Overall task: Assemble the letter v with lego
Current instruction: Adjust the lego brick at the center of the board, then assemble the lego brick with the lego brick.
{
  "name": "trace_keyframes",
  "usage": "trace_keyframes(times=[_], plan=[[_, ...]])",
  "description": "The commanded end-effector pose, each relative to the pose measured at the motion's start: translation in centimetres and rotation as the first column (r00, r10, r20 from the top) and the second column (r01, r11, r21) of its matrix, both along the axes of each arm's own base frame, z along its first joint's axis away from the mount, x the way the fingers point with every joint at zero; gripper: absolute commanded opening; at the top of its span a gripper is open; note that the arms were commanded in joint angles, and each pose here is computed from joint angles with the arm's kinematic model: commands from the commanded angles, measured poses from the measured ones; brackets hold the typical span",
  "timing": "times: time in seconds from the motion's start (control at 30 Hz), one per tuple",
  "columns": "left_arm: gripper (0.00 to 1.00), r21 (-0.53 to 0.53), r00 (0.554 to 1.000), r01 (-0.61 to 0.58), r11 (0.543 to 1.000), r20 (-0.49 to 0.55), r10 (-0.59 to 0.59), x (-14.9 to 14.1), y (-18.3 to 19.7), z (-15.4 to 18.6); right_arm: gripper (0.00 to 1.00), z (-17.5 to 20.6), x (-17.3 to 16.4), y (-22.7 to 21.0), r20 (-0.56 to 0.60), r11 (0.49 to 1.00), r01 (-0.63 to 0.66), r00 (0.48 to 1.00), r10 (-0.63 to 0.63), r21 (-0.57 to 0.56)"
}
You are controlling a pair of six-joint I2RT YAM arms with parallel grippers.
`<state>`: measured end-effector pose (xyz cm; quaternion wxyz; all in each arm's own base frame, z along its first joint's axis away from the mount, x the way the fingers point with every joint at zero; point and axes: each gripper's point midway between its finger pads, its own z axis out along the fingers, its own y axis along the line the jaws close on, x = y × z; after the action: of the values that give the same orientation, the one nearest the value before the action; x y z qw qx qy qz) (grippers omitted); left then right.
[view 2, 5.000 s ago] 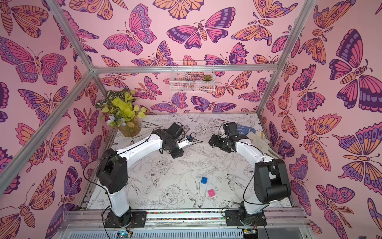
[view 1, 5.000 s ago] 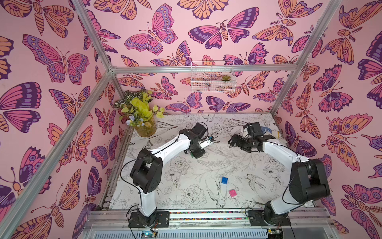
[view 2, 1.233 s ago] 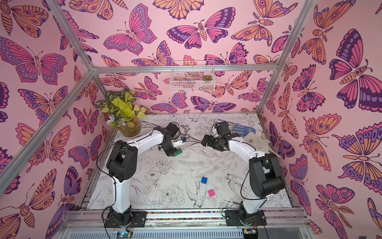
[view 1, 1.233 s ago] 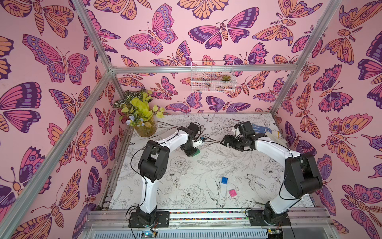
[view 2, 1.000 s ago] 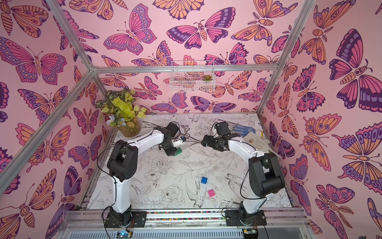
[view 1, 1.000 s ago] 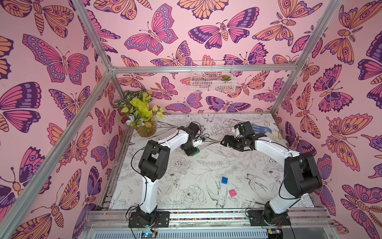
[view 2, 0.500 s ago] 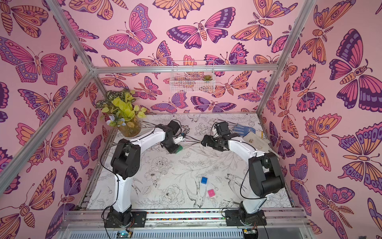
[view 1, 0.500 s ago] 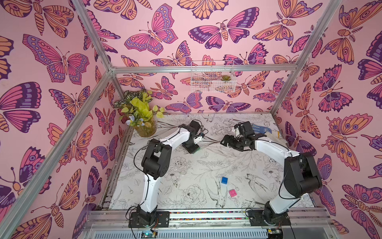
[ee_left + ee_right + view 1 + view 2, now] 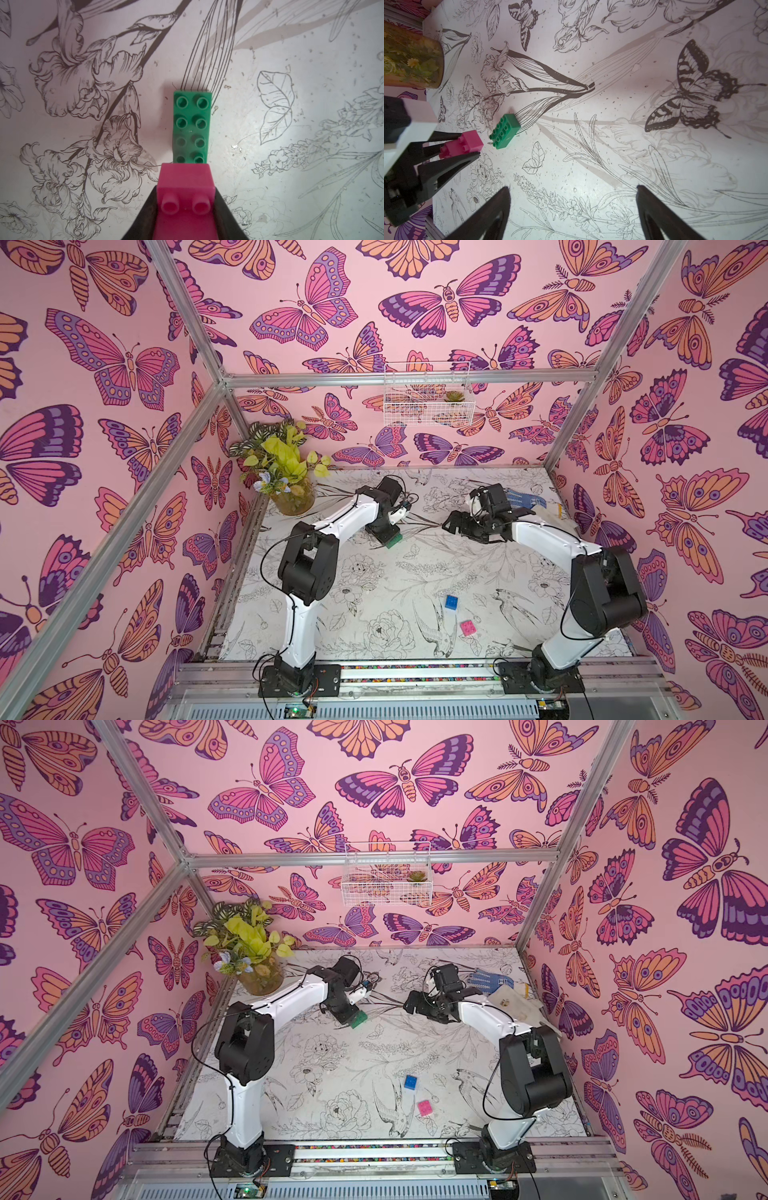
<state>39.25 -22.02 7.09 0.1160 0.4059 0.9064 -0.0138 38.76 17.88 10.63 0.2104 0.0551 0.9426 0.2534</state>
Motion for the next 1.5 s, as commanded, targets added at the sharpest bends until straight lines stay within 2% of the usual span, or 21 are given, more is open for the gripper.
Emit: trace_keyframes(times=[0.0, 0.6, 0.9, 1.47], plan=[[0.25, 0.036, 0.999, 0.014, 0.999, -0.048, -0.013, -1.2, 1.1, -0.7, 0.95, 0.1, 0.3, 0.5, 0.002, 1.000, -0.012, 1.000, 0.012, 0.007], [0.24, 0.086, 0.992, 0.045, 0.995, -0.120, -0.035, -1.6, 1.6, -4.4, 0.95, 0.0, 0.3, 0.5, 0.002, 1.000, -0.013, 1.000, 0.013, 0.000], [0.24, 0.107, 0.990, 0.059, 0.993, -0.131, -0.045, -1.9, 1.9, -5.0, 0.95, -0.2, 0.3, 0.5, -0.002, 1.000, -0.012, 1.000, 0.012, -0.001], [0.24, 0.219, 0.984, 0.128, 0.967, -0.153, -0.095, -2.2, 3.7, -7.2, 0.95, 0.1, 0.2, 0.5, 0.009, 1.000, -0.015, 1.000, 0.015, 0.005]])
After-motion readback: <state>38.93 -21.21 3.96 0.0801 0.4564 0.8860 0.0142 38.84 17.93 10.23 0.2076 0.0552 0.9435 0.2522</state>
